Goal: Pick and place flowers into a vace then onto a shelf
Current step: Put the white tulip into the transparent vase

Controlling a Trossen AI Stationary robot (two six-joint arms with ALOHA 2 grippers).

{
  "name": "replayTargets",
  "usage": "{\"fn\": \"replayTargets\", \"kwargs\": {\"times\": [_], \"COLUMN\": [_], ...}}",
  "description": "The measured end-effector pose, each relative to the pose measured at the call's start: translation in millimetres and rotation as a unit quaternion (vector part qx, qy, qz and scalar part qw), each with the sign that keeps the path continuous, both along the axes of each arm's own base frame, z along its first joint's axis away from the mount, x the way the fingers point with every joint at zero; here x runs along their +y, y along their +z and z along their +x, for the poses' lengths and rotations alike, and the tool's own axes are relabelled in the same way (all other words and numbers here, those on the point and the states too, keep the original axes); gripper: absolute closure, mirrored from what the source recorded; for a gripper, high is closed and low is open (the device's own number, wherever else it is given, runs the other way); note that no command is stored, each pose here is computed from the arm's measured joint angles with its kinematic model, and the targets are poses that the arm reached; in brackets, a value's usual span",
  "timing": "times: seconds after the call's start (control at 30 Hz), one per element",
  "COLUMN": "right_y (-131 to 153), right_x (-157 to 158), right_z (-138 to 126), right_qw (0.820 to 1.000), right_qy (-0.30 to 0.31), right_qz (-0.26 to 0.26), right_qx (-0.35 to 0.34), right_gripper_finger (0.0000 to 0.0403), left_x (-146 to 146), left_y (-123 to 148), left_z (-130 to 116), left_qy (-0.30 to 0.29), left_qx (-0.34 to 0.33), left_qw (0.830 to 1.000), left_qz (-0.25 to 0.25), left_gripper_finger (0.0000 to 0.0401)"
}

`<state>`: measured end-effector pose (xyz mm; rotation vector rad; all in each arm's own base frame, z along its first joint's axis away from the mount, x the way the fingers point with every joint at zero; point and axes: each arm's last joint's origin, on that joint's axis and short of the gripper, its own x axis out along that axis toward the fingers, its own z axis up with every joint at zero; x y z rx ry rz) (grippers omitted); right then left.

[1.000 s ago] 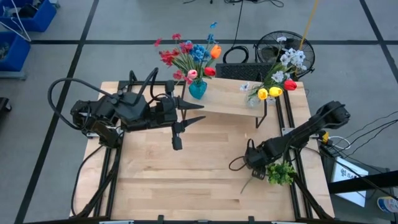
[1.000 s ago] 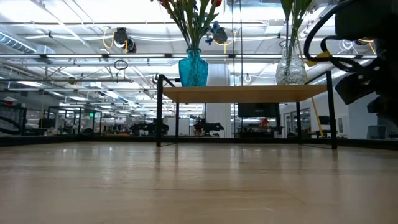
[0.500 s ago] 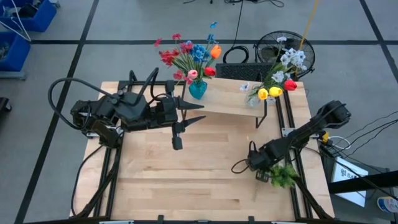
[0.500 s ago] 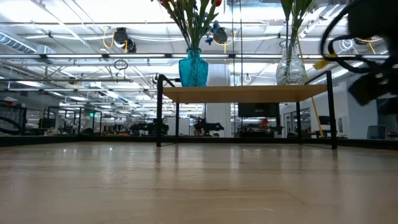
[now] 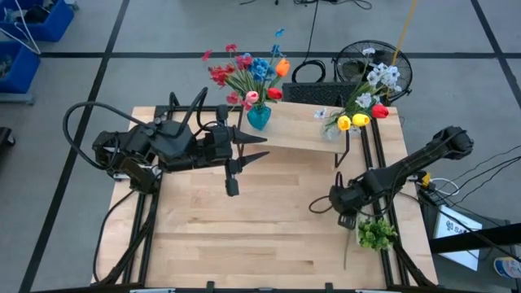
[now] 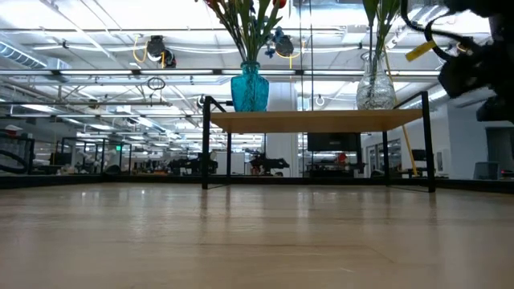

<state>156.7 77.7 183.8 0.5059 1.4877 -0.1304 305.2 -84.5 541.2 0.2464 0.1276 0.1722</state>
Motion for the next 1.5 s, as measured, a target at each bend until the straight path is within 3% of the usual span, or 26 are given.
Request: {"fn": "replayTargets", "kwargs": {"times": [0.2, 0.3, 0.47, 0.67, 0.97, 1.1, 1.23, 1.5], "right_y": [-4, -7, -23, -46, -22, -17, -16, -17], "right_x": [-6, -7, -5, -5, -5, -10, -16, -17], "right_z": [-17, -14, -2, -6, 2, -8, -22, -17], "right_qw": [0.992, 0.991, 0.994, 0.988, 0.994, 0.988, 0.968, 0.966], "right_qy": [-0.047, -0.051, -0.064, -0.101, -0.088, -0.111, -0.16, -0.194], "right_qz": [-0.046, -0.075, -0.07, -0.045, -0.042, -0.063, -0.107, -0.12], "right_qx": [0.107, 0.098, 0.063, 0.106, 0.049, 0.088, 0.16, 0.119], "right_gripper_finger": [0.0237, 0.0227, 0.0231, 0.0247, 0.0237, 0.0229, 0.0227, 0.0228], "left_x": [0, 0, 0, 0, 0, 0, 0, 0], "left_y": [0, 0, 0, 0, 0, 0, 0, 0], "left_z": [0, 0, 0, 0, 0, 0, 0, 0], "left_qy": [0.002, 0.003, 0.003, 0.003, 0.004, 0.004, 0.004, 0.003], "left_qx": [-0.004, -0.004, -0.005, -0.007, -0.006, -0.006, -0.007, -0.006], "left_qw": [1.0, 1.0, 1.0, 0.999, 0.999, 0.999, 0.999, 0.999], "left_qz": [-0.022, -0.025, -0.031, -0.041, -0.035, -0.035, -0.036, -0.037], "left_gripper_finger": [0.0272, 0.0272, 0.0272, 0.0272, 0.0272, 0.0272, 0.0272, 0.0272]}}
